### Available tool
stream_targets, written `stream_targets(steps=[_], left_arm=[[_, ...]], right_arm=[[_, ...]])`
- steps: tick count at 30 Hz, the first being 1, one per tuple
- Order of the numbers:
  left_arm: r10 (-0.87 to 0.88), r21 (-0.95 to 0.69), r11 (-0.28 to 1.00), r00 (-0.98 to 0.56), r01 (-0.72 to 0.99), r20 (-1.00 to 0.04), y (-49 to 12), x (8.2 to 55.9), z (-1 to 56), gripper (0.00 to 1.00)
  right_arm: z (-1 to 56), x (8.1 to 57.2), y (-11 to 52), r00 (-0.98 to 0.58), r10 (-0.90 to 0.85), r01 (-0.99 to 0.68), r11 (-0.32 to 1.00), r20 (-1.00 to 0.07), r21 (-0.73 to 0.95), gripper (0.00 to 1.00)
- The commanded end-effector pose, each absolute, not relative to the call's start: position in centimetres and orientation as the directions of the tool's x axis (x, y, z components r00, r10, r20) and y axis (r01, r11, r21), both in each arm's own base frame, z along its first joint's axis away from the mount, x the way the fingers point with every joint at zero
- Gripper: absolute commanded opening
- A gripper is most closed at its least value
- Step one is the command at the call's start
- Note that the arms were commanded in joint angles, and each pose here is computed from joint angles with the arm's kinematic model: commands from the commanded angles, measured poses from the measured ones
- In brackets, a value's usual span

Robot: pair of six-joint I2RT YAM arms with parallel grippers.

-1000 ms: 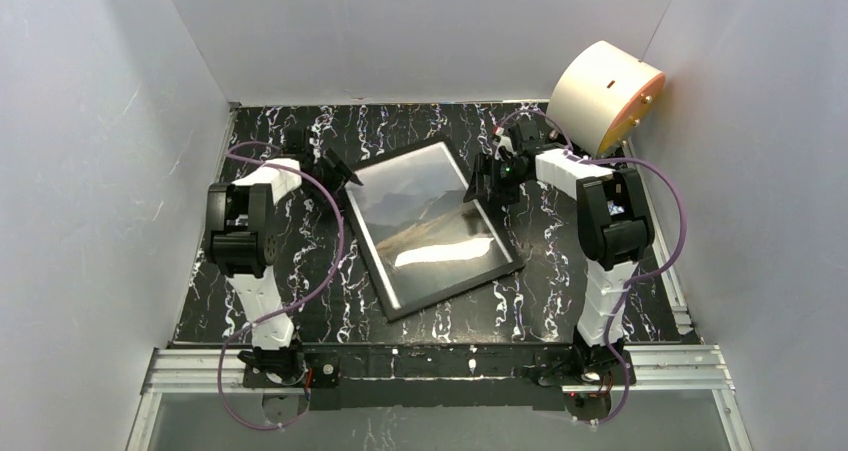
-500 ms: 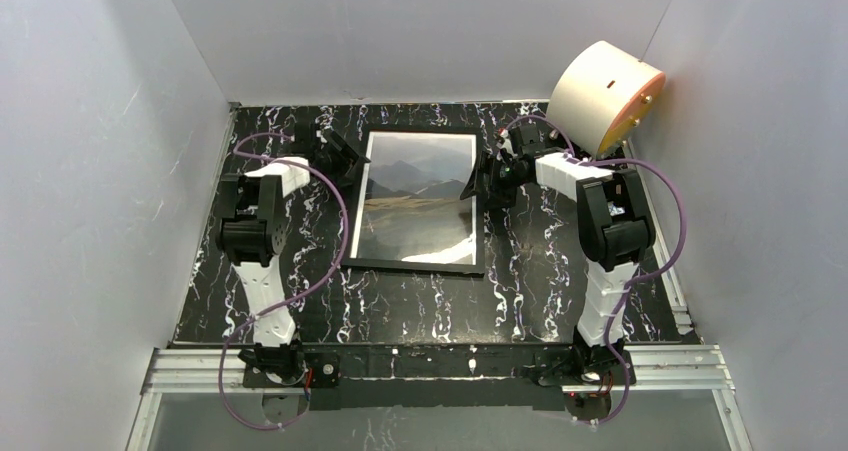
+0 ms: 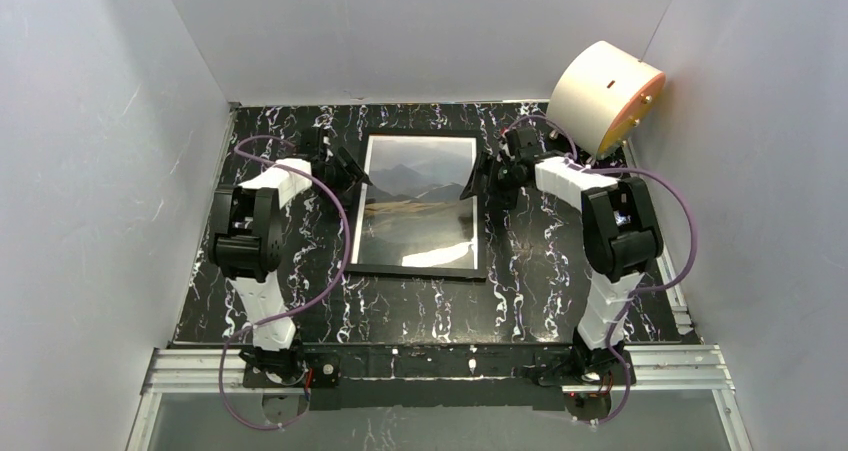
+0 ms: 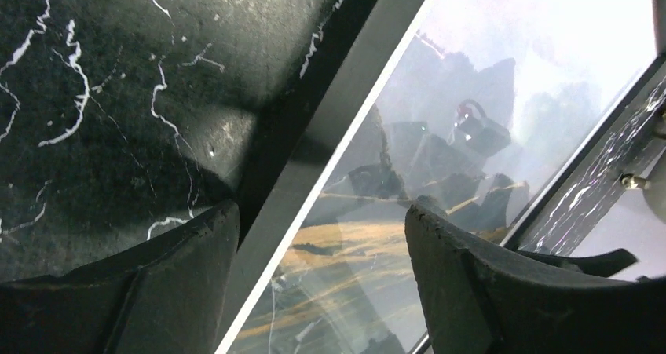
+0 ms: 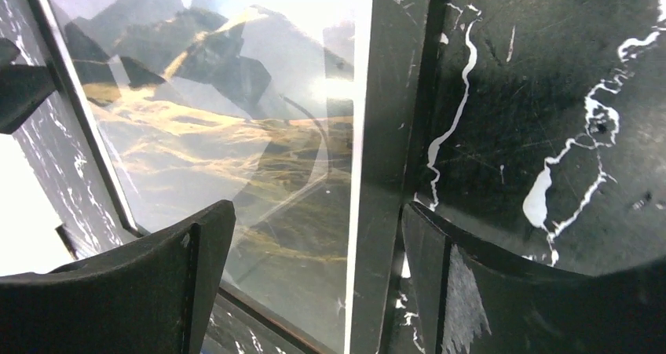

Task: Put the photo into the frame

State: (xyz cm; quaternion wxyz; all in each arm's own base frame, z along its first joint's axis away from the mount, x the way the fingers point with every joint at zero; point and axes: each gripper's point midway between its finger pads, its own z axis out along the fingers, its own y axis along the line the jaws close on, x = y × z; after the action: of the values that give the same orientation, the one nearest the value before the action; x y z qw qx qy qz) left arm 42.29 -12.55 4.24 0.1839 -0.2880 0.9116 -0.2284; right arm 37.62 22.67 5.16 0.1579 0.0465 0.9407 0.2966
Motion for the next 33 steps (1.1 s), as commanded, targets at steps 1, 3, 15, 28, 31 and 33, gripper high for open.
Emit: stream_targets(steps=[1, 3, 15, 28, 31, 33], left_arm=[[-0.545, -0.45, 0.8, -0.792, -0.395, -0.273, -11.3, 41.4, 7.8, 0.76], [-0.535, -0.42, 0.817, -0.793, -0.395, -0.293, -10.1, 40.9, 9.2, 0.9], [-0.469, -0.327, 0.882, -0.682, -0.339, -0.56, -5.5, 36.2, 20.4, 0.98], [-0.404, -0.299, 0.899, -0.343, -0.321, -0.848, -0.4, 30.1, 34.6, 0.98], [-0.393, -0.303, 0.892, -0.245, -0.334, -0.886, 0.8, 28.3, 37.5, 0.98], [-0.393, -0.313, 0.882, -0.183, -0.351, -0.901, 1.7, 27.0, 39.4, 0.98]], right_arm=[[12.5, 40.1, 22.3, -0.855, 0.258, -0.034, 0.838, -0.45, 0.545, 0.87], [14.6, 40.1, 20.4, -0.806, 0.294, -0.001, 0.868, -0.514, 0.497, 0.88], [27.2, 33.5, 7.9, -0.389, 0.432, 0.249, 0.9, -0.814, 0.358, 0.98], [40.7, 27.4, 1.3, -0.031, 0.44, 0.3, 0.861, -0.898, 0.411, 0.99], [41.9, 26.7, 0.7, 0.005, 0.439, 0.299, 0.857, -0.898, 0.42, 0.99], [42.5, 26.4, 0.5, 0.022, 0.425, 0.289, 0.864, -0.905, 0.413, 0.99]])
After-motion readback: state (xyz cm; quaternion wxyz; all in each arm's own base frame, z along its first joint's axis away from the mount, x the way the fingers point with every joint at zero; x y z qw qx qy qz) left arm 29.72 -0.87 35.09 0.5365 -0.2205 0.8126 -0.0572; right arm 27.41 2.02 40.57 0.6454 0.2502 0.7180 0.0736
